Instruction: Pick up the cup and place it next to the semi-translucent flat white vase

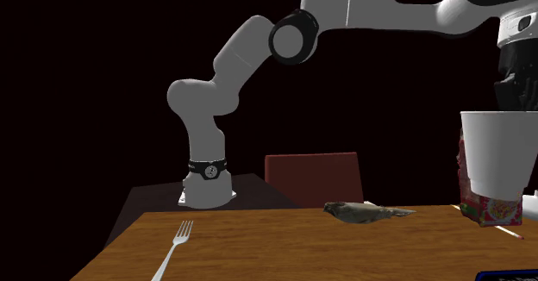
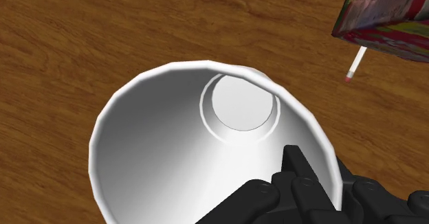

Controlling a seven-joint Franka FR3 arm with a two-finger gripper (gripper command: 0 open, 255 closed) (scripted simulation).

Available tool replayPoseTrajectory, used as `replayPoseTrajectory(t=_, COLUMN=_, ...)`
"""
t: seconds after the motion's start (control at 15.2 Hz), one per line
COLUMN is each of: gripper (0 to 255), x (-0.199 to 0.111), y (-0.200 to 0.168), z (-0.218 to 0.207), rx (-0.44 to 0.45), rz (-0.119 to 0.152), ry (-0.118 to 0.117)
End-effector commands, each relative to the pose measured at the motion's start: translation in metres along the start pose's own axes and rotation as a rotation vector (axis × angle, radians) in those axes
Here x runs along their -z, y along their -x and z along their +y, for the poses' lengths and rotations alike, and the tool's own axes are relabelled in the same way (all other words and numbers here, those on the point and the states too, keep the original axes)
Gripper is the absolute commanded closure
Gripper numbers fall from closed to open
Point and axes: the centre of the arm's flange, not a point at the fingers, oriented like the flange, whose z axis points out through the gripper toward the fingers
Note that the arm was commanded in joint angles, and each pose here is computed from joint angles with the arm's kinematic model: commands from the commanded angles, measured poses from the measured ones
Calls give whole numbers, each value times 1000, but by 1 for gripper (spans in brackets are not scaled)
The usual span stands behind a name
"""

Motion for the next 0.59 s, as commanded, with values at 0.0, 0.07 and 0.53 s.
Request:
replayPoseTrajectory(t=0.0, gripper=255, x=-10, y=0, z=-2, rx=0, rz=1, ry=-1)
replayPoseTrajectory(t=0.07, gripper=255, x=-15, y=0, z=-3, rx=0, rz=1, ry=-1)
replayPoseTrajectory(t=0.53, gripper=255, x=-51, y=1, z=-8, rx=0, rz=1, ry=-1)
